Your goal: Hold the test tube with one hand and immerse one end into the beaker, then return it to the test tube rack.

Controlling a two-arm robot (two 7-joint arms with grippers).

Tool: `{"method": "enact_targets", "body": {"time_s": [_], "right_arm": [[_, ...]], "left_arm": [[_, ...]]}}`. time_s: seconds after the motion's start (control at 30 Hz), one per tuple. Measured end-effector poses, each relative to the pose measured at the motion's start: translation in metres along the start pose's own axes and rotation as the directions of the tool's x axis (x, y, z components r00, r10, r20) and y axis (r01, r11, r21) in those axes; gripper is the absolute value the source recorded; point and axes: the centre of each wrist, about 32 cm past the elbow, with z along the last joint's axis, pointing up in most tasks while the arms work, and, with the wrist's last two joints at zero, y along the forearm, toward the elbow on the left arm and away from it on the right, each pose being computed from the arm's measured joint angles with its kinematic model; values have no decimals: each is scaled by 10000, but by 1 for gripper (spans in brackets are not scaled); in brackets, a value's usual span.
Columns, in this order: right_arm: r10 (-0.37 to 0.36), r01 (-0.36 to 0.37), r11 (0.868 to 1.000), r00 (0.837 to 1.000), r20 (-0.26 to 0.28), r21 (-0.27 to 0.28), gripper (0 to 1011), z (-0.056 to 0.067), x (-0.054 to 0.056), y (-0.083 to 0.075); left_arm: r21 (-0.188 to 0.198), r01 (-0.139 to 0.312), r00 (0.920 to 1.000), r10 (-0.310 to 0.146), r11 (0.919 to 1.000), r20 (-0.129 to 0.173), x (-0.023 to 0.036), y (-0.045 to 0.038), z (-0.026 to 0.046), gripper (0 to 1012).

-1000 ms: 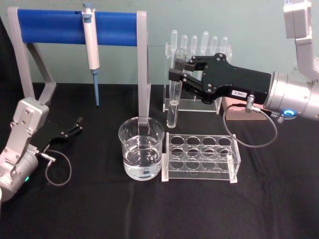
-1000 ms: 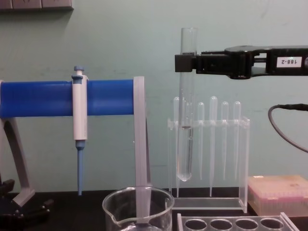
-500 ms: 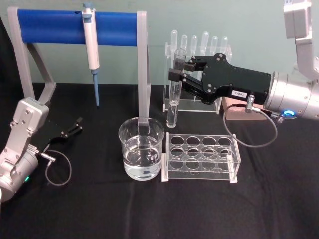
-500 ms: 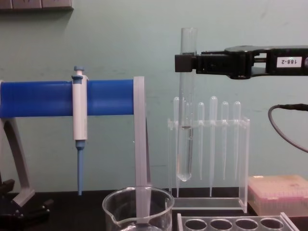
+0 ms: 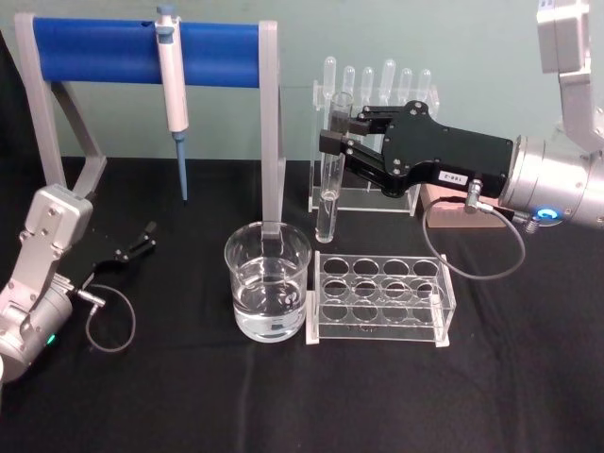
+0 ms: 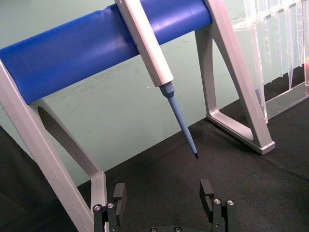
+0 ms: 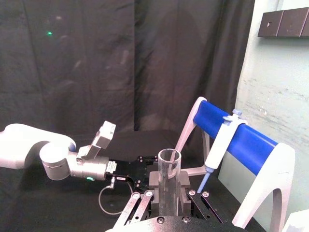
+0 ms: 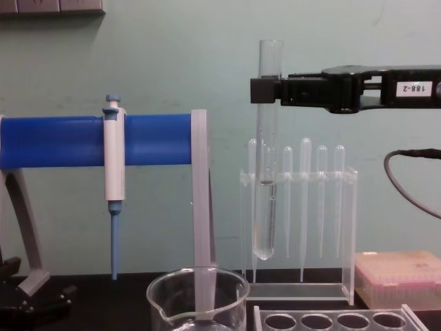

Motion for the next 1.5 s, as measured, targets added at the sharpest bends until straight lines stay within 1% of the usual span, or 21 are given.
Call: {"method": "enact_targets", "body": {"time_s": [0.93, 1.2, 1.3, 1.43, 1.5], "right_arm": [[14, -14, 10000, 10000, 2, 11, 246, 2, 0, 4], [390, -385, 9986, 9991, -138, 355, 247, 48, 20, 115], [469, -462, 9981, 9988, -150, 404, 246, 52, 18, 158], [595, -586, 9973, 9981, -172, 445, 246, 23, 5, 234], [665, -656, 9966, 9976, -174, 492, 246, -15, -7, 282]], "left_arm": [[0, 0, 10000, 0, 10000, 0, 0, 0, 0, 1000], [0, 0, 10000, 0, 10000, 0, 0, 0, 0, 1000], [0, 0, 10000, 0, 10000, 0, 0, 0, 0, 1000], [1, 1, 10000, -1, 10000, 0, 0, 0, 0, 1000], [1, 0, 10000, 0, 10000, 0, 0, 0, 0, 1000]]}}
